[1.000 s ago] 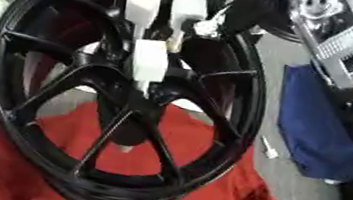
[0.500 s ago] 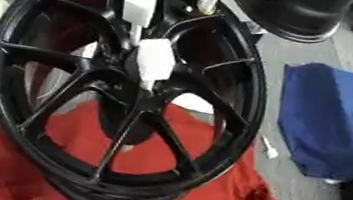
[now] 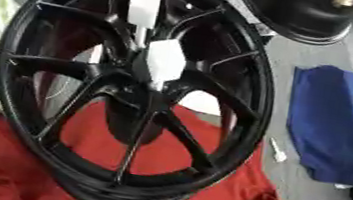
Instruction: Pull the pin out of the wheel hub.
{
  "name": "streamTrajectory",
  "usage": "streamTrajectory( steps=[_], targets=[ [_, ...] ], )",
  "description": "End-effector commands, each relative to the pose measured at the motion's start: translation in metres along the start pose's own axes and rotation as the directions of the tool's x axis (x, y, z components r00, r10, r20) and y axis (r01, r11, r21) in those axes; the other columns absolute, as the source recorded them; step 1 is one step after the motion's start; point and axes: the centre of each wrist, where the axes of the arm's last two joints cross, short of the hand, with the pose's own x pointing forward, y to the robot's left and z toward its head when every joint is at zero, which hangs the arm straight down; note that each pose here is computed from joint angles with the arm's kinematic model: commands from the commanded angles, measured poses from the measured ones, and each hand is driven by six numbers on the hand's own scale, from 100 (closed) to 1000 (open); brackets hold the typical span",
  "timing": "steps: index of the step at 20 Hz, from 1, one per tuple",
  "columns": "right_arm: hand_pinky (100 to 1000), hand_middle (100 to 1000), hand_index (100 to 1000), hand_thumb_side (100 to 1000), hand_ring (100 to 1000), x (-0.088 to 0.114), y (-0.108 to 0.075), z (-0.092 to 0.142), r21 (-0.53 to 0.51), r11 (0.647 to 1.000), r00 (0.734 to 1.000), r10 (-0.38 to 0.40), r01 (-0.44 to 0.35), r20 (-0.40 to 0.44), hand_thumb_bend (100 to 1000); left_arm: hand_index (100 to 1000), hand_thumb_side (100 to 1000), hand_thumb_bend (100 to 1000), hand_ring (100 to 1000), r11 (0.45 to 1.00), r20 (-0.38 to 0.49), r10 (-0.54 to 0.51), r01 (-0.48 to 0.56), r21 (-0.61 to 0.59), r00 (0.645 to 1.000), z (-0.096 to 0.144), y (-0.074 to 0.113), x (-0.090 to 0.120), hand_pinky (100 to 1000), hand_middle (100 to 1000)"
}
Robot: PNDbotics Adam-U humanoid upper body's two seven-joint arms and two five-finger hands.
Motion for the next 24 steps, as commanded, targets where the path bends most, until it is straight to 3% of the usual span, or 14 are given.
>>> streamTrajectory(
  steps=[1,4,5,6,7,8,9,10,11,12,14,19,22,24],
  targets=[
    [628,334,483,100,656,-0.015,-0.025,0.007,-0.127,0.992,0.999,0.011,-0.016,-0.035,100,708,978,161,512,0.999,0.056,0.001,-0.003,0.046,0.998,-0.010,0.013,0.016,646,486],
    [650,364,519,100,688,-0.041,-0.018,0.013,-0.199,0.980,0.996,-0.027,0.010,-0.083,113,708,977,159,512,0.998,0.072,0.016,-0.021,0.065,0.997,-0.013,0.014,0.021,646,486],
    [660,385,547,100,706,-0.051,-0.016,0.015,-0.223,0.975,0.993,-0.044,0.019,-0.107,245,708,977,159,512,0.997,0.076,0.021,-0.026,0.067,0.997,-0.013,0.014,0.023,646,486],
    [676,433,596,100,733,-0.062,-0.013,0.018,-0.247,0.969,0.989,-0.061,0.026,-0.135,208,708,977,158,512,0.997,0.079,0.026,-0.031,0.067,0.997,-0.014,0.013,0.024,646,486],
    [697,491,646,100,759,-0.073,-0.010,0.021,-0.272,0.962,0.984,-0.077,0.031,-0.161,250,708,977,158,512,0.997,0.081,0.030,-0.036,0.066,0.996,-0.014,0.011,0.025,646,486],
    [720,560,695,168,784,-0.084,-0.006,0.024,-0.296,0.955,0.979,-0.091,0.034,-0.182,287,708,977,158,511,0.997,0.082,0.034,-0.040,0.063,0.996,-0.015,0.010,0.025,646,486],
    [746,699,790,343,840,-0.095,-0.001,0.027,-0.312,0.949,0.974,-0.101,0.033,-0.203,300,708,976,157,511,0.997,0.083,0.038,-0.043,0.060,0.996,-0.015,0.008,0.026,646,486],
    [762,770,842,454,880,-0.108,0.008,0.030,-0.319,0.947,0.967,-0.108,0.030,-0.230,282,708,976,157,511,0.997,0.083,0.041,-0.046,0.056,0.996,-0.015,0.006,0.026,646,486],
    [776,838,889,620,916,-0.121,0.018,0.033,-0.322,0.946,0.959,-0.114,0.026,-0.258,197,708,976,157,511,0.997,0.083,0.044,-0.048,0.052,0.996,-0.015,0.005,0.026,646,486],
    [785,887,918,778,947,-0.134,0.028,0.036,-0.325,0.946,0.951,-0.119,0.021,-0.286,111,708,976,157,511,0.998,0.081,0.047,-0.051,0.048,0.996,-0.015,0.003,0.026,646,486],
    [784,906,939,1000,962,-0.155,0.047,0.045,-0.331,0.943,0.936,-0.125,0.010,-0.330,100,708,976,158,511,0.998,0.079,0.050,-0.053,0.042,0.996,-0.014,0.001,0.025,646,486],
    [768,891,940,974,951,-0.176,0.082,0.076,-0.381,0.924,0.920,-0.124,-0.029,-0.371,100,707,976,156,511,0.998,0.072,0.049,-0.051,0.023,0.996,-0.013,-0.003,0.023,646,486],
    [755,864,926,761,933,-0.177,0.101,0.097,-0.414,0.909,0.920,-0.122,-0.048,-0.373,100,707,976,156,511,0.999,0.066,0.046,-0.047,0.010,0.997,-0.011,-0.005,0.022,646,486],
    [741,825,893,626,909,-0.176,0.114,0.111,-0.439,0.897,0.920,-0.137,-0.042,-0.368,177,707,976,156,511,0.999,0.063,0.044,-0.044,0.001,0.997,-0.010,-0.007,0.021,646,486]
  ],
)
